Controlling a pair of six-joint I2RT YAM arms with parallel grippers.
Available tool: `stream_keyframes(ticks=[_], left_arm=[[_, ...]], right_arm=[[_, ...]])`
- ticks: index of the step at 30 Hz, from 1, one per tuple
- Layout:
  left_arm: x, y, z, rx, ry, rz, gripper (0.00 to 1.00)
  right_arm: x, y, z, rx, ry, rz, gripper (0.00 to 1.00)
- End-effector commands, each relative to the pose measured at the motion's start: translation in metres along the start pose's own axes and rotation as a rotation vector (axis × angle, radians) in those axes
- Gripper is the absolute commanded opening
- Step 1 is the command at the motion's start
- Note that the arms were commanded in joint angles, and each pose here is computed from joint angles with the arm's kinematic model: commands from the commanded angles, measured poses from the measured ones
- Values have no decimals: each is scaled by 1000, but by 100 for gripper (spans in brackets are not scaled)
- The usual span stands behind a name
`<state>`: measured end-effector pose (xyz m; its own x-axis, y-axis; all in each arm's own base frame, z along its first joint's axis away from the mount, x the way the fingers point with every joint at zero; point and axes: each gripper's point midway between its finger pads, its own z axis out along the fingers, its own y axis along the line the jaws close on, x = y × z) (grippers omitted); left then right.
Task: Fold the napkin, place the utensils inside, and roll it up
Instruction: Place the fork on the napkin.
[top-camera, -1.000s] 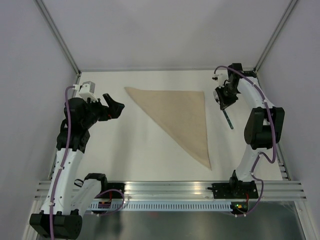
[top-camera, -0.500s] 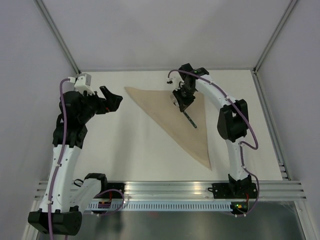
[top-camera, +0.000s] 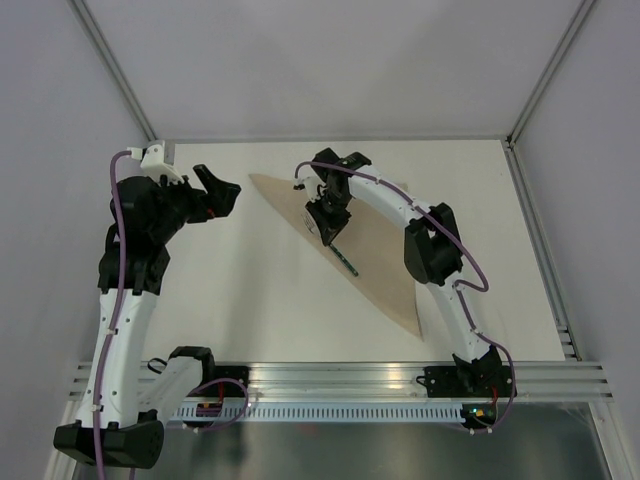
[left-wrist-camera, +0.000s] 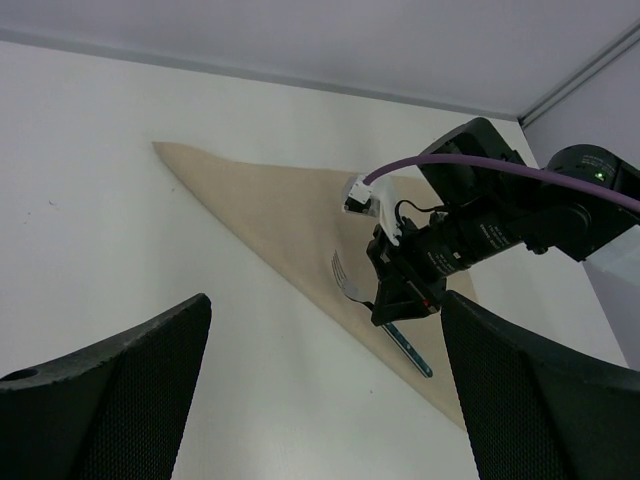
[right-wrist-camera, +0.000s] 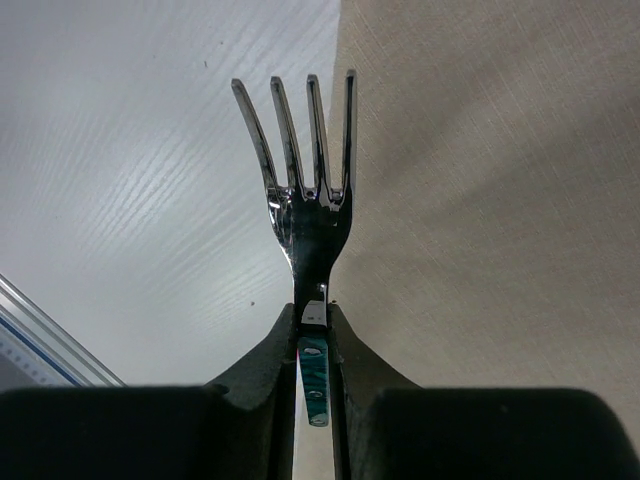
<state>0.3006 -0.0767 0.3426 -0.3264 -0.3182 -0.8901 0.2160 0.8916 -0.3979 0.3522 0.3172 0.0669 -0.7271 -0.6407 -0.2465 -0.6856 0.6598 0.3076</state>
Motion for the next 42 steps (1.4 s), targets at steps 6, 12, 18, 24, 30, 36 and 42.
stream_keyframes(ticks=[6, 12, 18, 24, 30, 36, 42], left_arm=[[-13, -4, -5, -11, -24, -41, 100], [-11, -2, -4, -17, -17, -37, 100], [-9, 1, -3, -25, -9, -31, 100], [-5, 3, 1, -30, 2, -30, 100], [-4, 5, 0, -37, 4, -20, 100], [1, 8, 2, -42, 15, -18, 100], [2, 10, 4, -51, 20, -12, 100]], right_arm=[[-11, 7, 10, 26, -2, 49, 0], [-18, -3, 17, 62, -16, 49, 0], [-16, -12, 26, 96, 2, 38, 1], [-16, -17, 31, 127, 10, 32, 0], [-10, -22, 43, 148, 36, 31, 0], [-17, -22, 40, 156, 7, 38, 1], [-19, -24, 39, 163, -2, 45, 0]])
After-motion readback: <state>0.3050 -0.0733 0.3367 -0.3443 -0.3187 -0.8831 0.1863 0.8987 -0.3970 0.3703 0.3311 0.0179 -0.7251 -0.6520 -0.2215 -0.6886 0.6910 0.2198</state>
